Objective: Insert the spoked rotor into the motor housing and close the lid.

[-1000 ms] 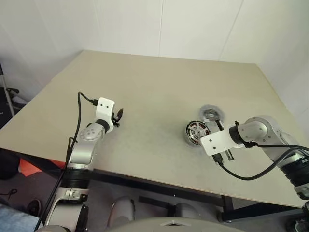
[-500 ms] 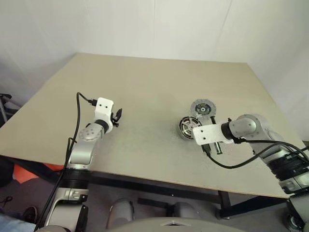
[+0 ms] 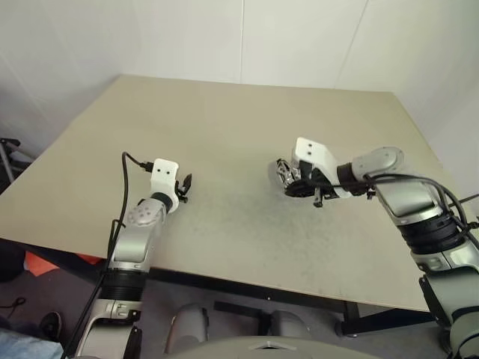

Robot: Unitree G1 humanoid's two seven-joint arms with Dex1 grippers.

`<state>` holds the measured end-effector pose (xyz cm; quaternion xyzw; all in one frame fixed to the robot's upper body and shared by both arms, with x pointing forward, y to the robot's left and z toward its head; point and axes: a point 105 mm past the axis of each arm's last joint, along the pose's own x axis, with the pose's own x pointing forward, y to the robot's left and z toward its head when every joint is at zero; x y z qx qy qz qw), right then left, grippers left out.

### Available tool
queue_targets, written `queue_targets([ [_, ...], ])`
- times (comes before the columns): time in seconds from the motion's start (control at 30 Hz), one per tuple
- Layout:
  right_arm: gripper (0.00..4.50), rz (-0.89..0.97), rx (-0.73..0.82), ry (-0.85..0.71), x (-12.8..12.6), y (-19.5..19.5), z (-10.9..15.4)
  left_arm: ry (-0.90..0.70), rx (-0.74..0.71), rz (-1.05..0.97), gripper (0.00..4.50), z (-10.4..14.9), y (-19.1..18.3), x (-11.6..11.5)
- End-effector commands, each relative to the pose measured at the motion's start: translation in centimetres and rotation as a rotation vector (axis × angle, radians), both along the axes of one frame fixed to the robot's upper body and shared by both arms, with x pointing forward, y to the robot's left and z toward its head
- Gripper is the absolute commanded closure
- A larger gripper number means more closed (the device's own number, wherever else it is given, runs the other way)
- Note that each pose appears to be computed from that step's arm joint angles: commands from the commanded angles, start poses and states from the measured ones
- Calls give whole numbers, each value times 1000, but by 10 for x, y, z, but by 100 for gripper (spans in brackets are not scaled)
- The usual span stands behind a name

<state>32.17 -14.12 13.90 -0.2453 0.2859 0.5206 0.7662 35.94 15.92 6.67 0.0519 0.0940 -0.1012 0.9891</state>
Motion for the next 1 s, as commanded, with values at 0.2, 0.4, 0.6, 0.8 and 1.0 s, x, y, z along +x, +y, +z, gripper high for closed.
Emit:
queue_targets([
  [0.2,449,-319,118,405,-5,14,26,-60,-28,50,209,8,-3,-12],
  [0.4,449,-344,108,520,-1,37,13,-50,-41,87,209,4,0,-21],
  [0.6,449,-398,112,548,8,69,-10,-64,-31,121,209,10,14,-21],
  [0.8,379,-441,149,536,16,89,-11,-69,-6,128,209,13,22,-19],
  [1.0,188,-401,171,505,14,96,1,-70,-2,123,209,14,23,-17],
])
